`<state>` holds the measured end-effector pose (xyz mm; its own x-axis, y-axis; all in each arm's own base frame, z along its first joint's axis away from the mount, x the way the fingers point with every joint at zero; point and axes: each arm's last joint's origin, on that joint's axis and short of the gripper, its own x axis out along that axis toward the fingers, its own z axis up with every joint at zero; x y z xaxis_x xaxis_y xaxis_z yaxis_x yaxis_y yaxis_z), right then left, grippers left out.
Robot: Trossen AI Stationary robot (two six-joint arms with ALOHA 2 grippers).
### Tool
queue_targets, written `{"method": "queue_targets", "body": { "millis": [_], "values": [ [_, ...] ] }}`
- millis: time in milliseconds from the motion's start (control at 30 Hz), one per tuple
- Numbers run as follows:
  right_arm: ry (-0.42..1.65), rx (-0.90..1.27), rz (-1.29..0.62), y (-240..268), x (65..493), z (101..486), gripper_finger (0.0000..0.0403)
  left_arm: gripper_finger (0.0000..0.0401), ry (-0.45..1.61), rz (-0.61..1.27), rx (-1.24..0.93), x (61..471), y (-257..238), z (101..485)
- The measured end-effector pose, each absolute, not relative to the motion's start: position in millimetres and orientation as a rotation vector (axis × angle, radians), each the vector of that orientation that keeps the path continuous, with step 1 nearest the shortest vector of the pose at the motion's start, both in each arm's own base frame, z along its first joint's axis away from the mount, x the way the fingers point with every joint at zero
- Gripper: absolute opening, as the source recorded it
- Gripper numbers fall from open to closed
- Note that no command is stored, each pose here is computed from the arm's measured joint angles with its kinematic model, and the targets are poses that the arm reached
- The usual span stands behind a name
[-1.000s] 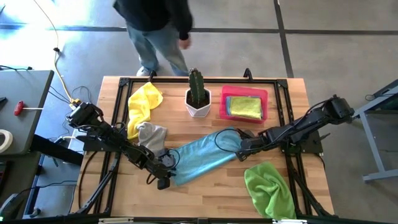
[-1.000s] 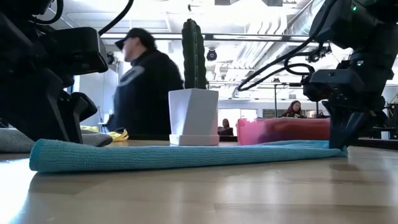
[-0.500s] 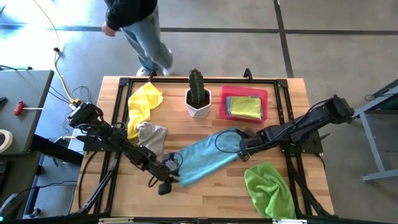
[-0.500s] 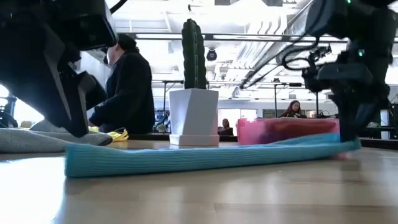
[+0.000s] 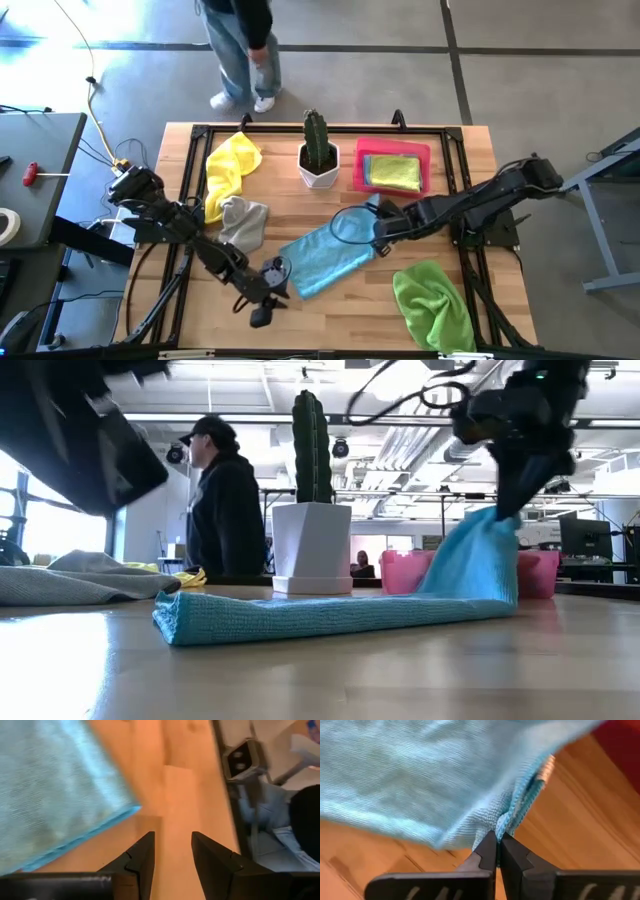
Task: Fold microfiber towels
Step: Put the blue towel into the pink laundry bin
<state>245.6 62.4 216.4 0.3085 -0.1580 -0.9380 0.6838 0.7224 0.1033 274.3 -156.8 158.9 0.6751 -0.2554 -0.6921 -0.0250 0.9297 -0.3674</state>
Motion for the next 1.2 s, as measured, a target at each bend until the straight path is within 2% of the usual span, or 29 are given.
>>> {"method": "queue_targets", "body": {
  "millis": [167, 567, 967, 1200],
  "values": [
    [1.131, 0.501, -0.544, 73.2, 283.4, 205.8, 0.0, 0.0119, 0.835, -0.182, -0.343, 270.4, -174.2, 168.0],
    [1.111, 0.374, -0.331, 132.5, 370.4, 214.0, 0.0, 0.0119, 0.896, -0.216, -0.311, 245.5, -209.0, 172.9],
    [1.056, 0.339, -0.286, 167.2, 418.5, 194.6, 0.0, 0.0119, 0.867, -0.224, -0.26, 221.1, -233.3, 172.8],
    [1.033, 0.351, -0.241, 181.4, 424.7, 194.7, 0.0, 0.0119, 0.85, -0.222, -0.24, 215.6, -238.1, 173.0]
  ]
}}
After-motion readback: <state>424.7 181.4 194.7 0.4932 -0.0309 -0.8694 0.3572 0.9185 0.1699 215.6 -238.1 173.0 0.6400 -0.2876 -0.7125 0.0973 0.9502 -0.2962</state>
